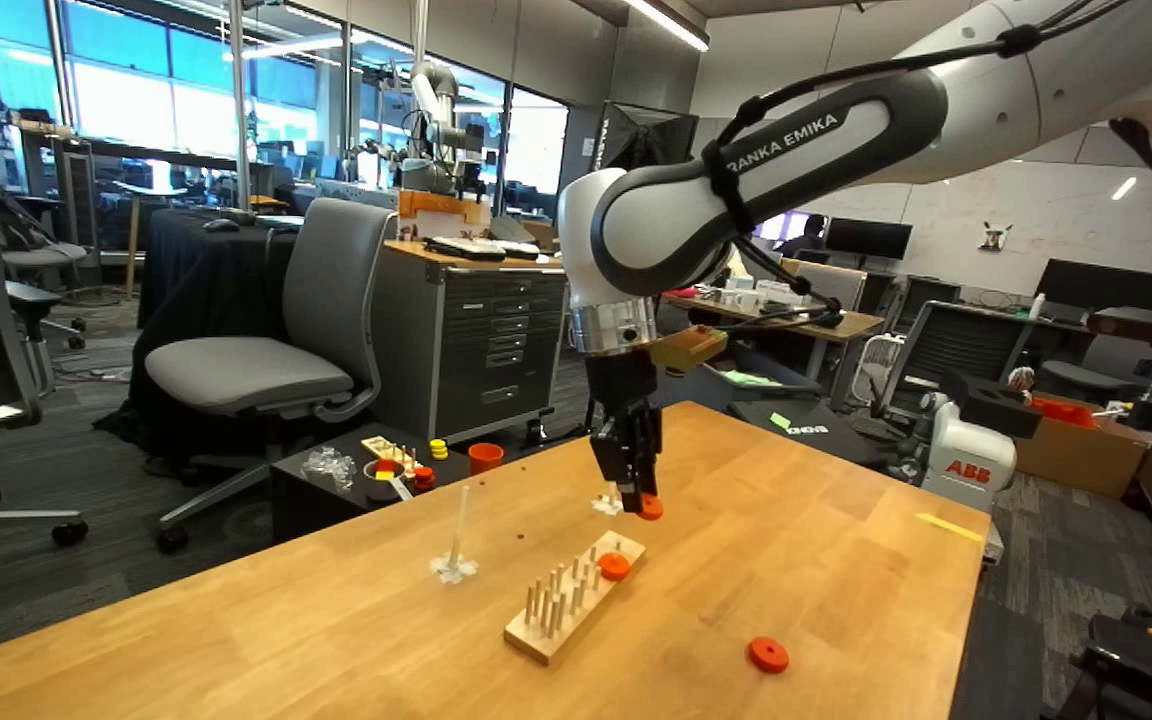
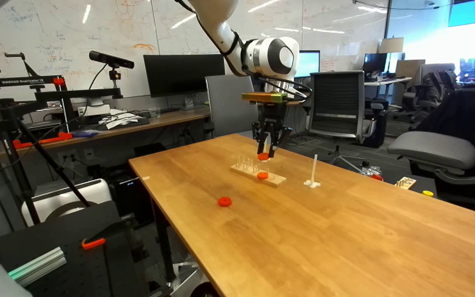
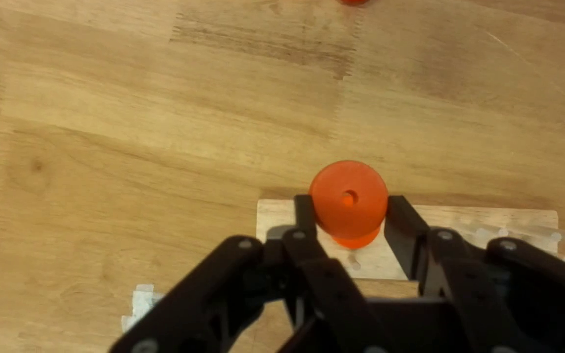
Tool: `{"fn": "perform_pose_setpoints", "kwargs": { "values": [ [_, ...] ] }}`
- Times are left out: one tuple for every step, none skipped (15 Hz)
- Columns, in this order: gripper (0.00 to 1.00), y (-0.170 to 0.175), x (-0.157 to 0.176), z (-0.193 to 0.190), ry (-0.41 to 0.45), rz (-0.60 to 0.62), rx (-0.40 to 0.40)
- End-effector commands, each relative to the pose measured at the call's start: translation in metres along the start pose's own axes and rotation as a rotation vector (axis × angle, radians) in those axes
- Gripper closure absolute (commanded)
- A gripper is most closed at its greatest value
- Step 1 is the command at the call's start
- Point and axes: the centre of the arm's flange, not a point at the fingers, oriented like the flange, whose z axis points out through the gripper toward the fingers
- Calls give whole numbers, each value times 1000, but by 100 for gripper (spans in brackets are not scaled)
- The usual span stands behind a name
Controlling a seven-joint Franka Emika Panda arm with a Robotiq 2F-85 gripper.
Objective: Pick up two orange small objects from the table and put them on top of each other on the wooden holder.
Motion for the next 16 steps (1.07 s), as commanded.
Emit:
{"fn": "perform_pose_setpoints", "kwargs": {
  "values": [
    [84, -9, 26, -2, 6, 34, -5],
    [84, -11, 29, 0, 3, 39, -5],
    [84, -12, 32, 2, 3, 44, -6],
    [84, -13, 35, 4, 1, 50, -7],
    [84, -14, 37, 6, 1, 55, -7],
    [84, -14, 40, 9, -1, 61, -8],
    [84, -15, 42, 11, -5, 65, -9],
    [84, -15, 44, 13, -7, 70, -11],
    [84, -15, 46, 15, -10, 76, -13],
    [84, -15, 48, 17, -16, 80, -14],
    [84, -15, 49, 19, -17, 84, -15],
    [84, -15, 51, 21, -20, 89, -16],
    [84, -15, 52, 22, -24, 93, -17],
    [84, -15, 53, 24, -29, 95, -17],
    [84, -15, 54, 25, -36, 98, -18],
    [84, -16, 54, 26, -38, 99, -19]
  ]
}}
